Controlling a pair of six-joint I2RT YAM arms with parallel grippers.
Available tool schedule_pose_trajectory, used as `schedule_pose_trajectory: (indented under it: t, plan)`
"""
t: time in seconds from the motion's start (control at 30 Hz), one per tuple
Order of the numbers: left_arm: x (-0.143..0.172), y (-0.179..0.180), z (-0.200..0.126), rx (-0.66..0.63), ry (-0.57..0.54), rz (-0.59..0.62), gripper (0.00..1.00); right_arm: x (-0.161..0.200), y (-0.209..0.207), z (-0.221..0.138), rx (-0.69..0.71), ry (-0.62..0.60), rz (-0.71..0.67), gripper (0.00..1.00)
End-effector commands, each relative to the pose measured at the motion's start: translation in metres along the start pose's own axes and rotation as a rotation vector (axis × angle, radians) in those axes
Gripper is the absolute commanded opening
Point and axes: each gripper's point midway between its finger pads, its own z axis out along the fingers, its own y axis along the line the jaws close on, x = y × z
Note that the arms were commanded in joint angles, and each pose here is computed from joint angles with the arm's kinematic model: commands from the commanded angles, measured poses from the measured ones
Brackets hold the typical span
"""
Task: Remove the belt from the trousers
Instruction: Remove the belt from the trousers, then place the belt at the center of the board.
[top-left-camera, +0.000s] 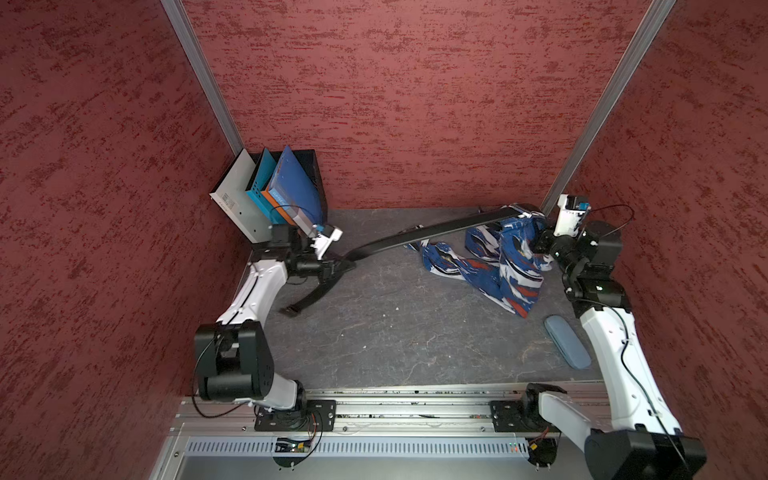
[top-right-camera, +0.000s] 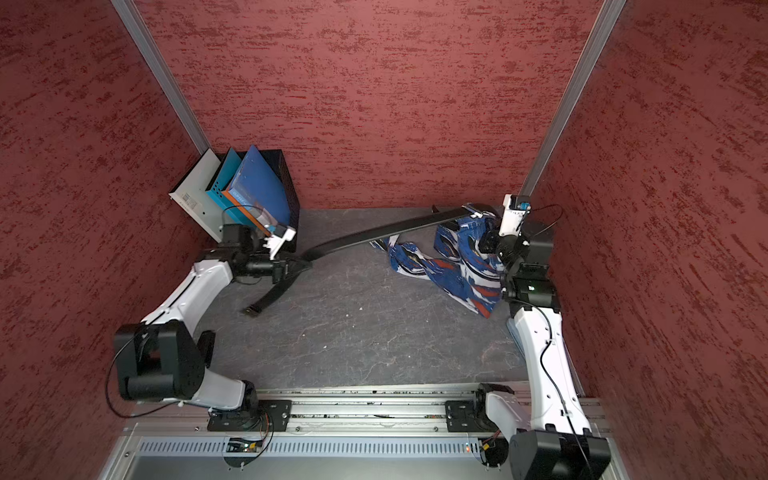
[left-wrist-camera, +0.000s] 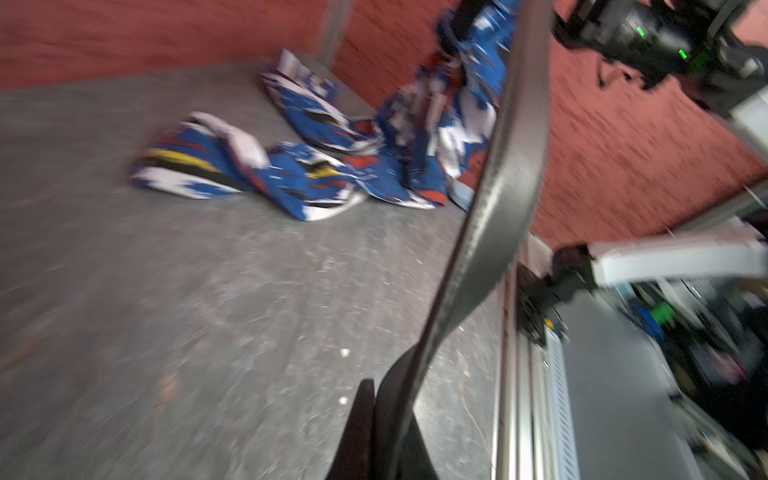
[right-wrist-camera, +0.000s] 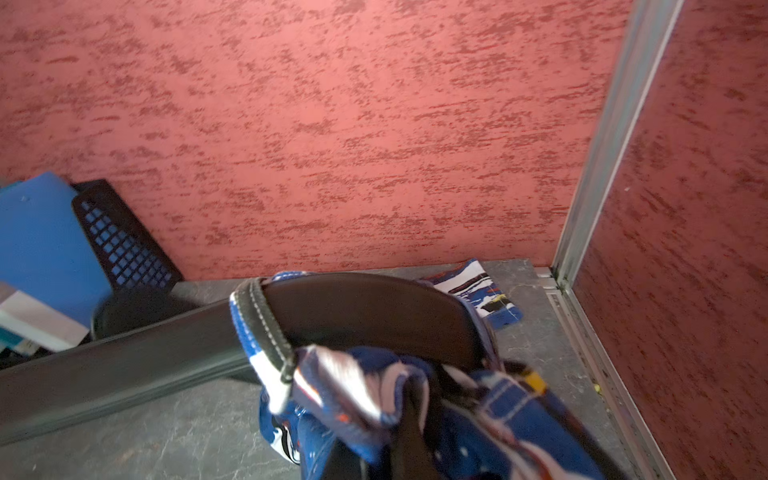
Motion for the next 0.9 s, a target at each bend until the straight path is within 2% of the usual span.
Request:
schedule_pose_trajectory:
  t: [0.0,0.1,0.17,0.23,0.3,0.37,0.47,0.6,0.63,0.7,0.77,0.87]
  plan:
    - [-0.009,0.009,-0.018,-0.091,-0.048,0.026,0.0,-0.063,-0.059,-0.021,0.293,-0.226,0.101,0.0]
    - [-0.001,-0.002,0.013,-0.01,0.039,0.043,0.0,-0.058,-0.063,-0.014,0.298,-0.218,0.103,0.0]
    - [-0.001,-0.001,0.022,0.011,0.063,0.031,0.0,-0.055,-0.075,-0.012,0.348,-0.203,0.107,0.0]
    - [-0.013,0.027,-0.003,-0.061,-0.036,-0.036,0.0,-0.051,-0.106,-0.016,0.479,-0.18,0.147,0.0]
    - [-0.027,0.074,-0.069,-0.214,-0.259,-0.159,0.0,-0.047,-0.137,-0.022,0.556,-0.168,0.248,0.0]
    - [-0.039,0.093,-0.114,-0.303,-0.39,-0.208,0.0,-0.049,-0.148,-0.023,0.586,-0.172,0.258,0.0]
    - [-0.063,0.078,-0.111,-0.255,-0.407,-0.16,0.0,-0.048,-0.167,-0.028,0.688,-0.176,0.277,0.0]
    - [-0.081,0.067,-0.127,-0.251,-0.507,-0.126,0.0,-0.052,-0.19,-0.037,0.777,-0.181,0.26,0.0]
    - [-0.078,0.063,-0.115,-0.22,-0.467,-0.123,0.0,-0.054,-0.187,-0.033,0.746,-0.183,0.245,0.0]
    - [-0.062,0.048,-0.067,-0.153,-0.279,-0.111,0.0,-0.061,-0.167,-0.017,0.595,-0.204,0.225,0.0]
    - [-0.049,0.021,-0.018,-0.078,-0.099,-0.05,0.0,-0.069,-0.121,0.002,0.297,-0.252,0.188,0.0]
    - [-0.037,-0.004,0.026,0.006,0.02,-0.003,0.0,-0.072,-0.028,0.009,-0.209,-0.299,0.081,0.0]
